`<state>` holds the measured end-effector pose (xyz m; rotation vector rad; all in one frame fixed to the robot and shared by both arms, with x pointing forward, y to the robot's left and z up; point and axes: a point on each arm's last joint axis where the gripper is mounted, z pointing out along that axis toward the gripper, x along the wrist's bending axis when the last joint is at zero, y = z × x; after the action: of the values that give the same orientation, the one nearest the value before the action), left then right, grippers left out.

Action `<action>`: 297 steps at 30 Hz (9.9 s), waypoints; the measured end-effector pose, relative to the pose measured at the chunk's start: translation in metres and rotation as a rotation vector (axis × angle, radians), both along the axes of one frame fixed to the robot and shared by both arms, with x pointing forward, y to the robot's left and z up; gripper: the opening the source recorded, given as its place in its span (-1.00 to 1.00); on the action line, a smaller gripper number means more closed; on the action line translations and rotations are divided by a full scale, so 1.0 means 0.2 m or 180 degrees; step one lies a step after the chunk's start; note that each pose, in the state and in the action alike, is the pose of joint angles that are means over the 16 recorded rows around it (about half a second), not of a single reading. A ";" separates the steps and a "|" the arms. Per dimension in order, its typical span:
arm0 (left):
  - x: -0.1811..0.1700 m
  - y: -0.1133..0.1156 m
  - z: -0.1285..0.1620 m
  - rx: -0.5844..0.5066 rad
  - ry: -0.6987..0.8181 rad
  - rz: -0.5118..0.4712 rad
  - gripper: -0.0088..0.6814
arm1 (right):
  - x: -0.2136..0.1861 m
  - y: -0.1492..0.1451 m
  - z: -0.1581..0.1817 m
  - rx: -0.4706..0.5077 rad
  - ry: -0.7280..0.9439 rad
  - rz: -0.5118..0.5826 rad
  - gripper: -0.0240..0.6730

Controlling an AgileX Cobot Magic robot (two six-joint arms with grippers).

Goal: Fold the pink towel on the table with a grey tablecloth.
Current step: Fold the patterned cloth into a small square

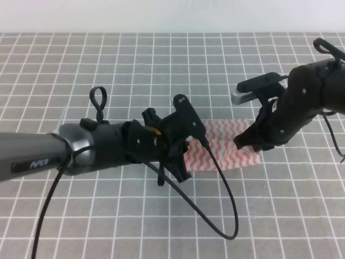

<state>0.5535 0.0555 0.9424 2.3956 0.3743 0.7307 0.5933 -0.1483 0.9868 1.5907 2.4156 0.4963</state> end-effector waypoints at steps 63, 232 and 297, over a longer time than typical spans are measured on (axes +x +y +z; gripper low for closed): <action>0.26 0.06 0.00 0.0070 0.0049 0.0035 -0.98 | 0.11 0.00 -0.06 0.0206 -0.0419 -0.0147 -0.94; 0.29 0.10 -0.13 -0.0233 0.1416 0.0307 -0.97 | 0.25 -0.02 -0.15 0.0331 0.0299 -0.0649 -0.84; 0.32 0.41 0.48 -0.0751 0.0630 0.0665 -0.97 | 0.21 0.32 0.05 0.1570 0.0184 0.0170 -0.94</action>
<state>0.6170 0.1381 1.0376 2.2297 0.7589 0.5064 0.6347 -0.0852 0.9973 1.7338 2.5132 1.1432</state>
